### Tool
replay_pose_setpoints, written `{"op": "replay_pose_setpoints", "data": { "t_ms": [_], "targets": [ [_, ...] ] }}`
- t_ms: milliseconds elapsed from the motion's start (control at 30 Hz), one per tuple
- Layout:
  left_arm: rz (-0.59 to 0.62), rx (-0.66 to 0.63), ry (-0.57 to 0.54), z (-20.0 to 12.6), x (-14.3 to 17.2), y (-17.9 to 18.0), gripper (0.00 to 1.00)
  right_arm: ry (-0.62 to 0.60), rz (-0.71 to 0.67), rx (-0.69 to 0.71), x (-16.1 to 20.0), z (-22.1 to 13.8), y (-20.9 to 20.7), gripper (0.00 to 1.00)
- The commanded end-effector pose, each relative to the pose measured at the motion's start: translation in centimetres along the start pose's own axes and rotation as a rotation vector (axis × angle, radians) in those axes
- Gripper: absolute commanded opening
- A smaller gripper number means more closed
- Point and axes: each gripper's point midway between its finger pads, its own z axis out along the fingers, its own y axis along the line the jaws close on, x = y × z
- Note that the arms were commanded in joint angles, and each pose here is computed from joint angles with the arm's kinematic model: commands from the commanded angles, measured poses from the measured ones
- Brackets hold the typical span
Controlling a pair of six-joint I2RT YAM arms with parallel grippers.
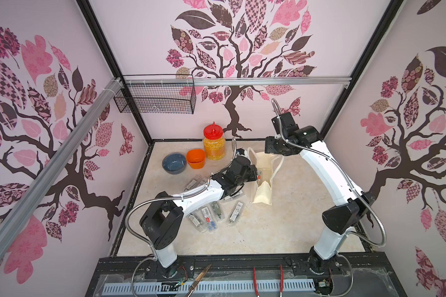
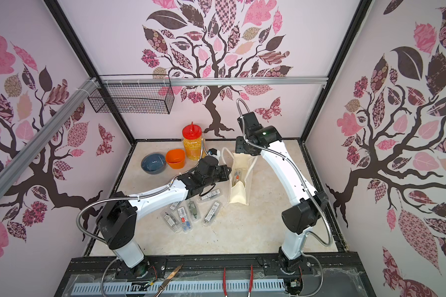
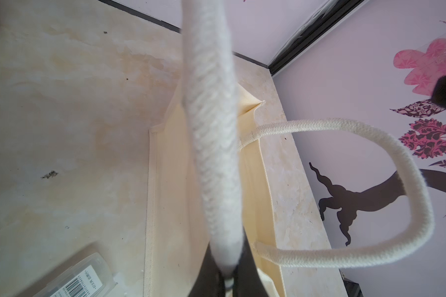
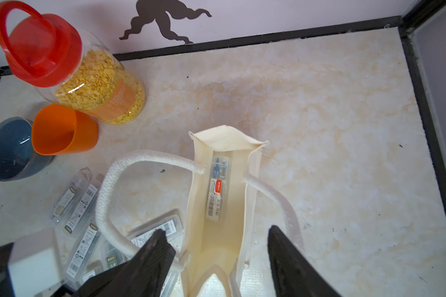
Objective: Put the compass set into the canvas bag
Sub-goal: Adjust the canvas bag at the center of the board.
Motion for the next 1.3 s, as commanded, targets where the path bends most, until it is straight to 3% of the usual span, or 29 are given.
{"op": "replay_pose_setpoints", "data": {
  "t_ms": [0,100,200,300,400,567,767,967,1167,1267],
  "targets": [
    [0.010,-0.001,-0.029,-0.9,-0.7,0.1,0.00,-0.124,0.061,0.026,-0.2,-5.2,-2.8,0.60],
    [0.010,-0.004,-0.019,-0.8,-0.5,0.4,0.00,-0.256,0.152,-0.084,-0.4,-7.7,-3.8,0.58],
    [0.004,-0.005,-0.016,-0.8,-0.4,0.5,0.00,-0.186,0.239,-0.102,1.0,-6.7,-7.1,0.58],
    [0.003,-0.002,-0.015,-0.8,-0.4,0.4,0.00,-0.054,0.240,-0.048,4.4,-2.9,-9.5,0.58],
    [0.003,-0.001,-0.016,-0.9,-0.5,0.3,0.00,0.035,0.336,-0.130,7.1,0.6,-10.8,0.59],
    [0.005,0.000,-0.009,-0.9,-0.5,0.3,0.00,0.127,0.385,-0.340,8.8,4.1,-7.7,0.63],
    [0.012,0.007,0.001,-0.8,-0.5,-0.1,0.00,0.154,0.416,-0.458,9.0,6.3,-5.9,0.62],
    [0.015,0.005,0.010,-0.6,-0.4,0.0,0.00,0.209,0.392,-0.484,9.8,8.1,-4.9,0.61],
    [0.022,0.004,0.014,-0.5,-0.4,-0.1,0.00,0.285,0.320,-0.423,11.1,10.0,-4.5,0.61],
    [0.023,-0.001,0.018,-0.4,-0.3,0.0,0.00,0.258,0.303,-0.431,10.6,10.0,-4.4,0.61]
  ]
}}
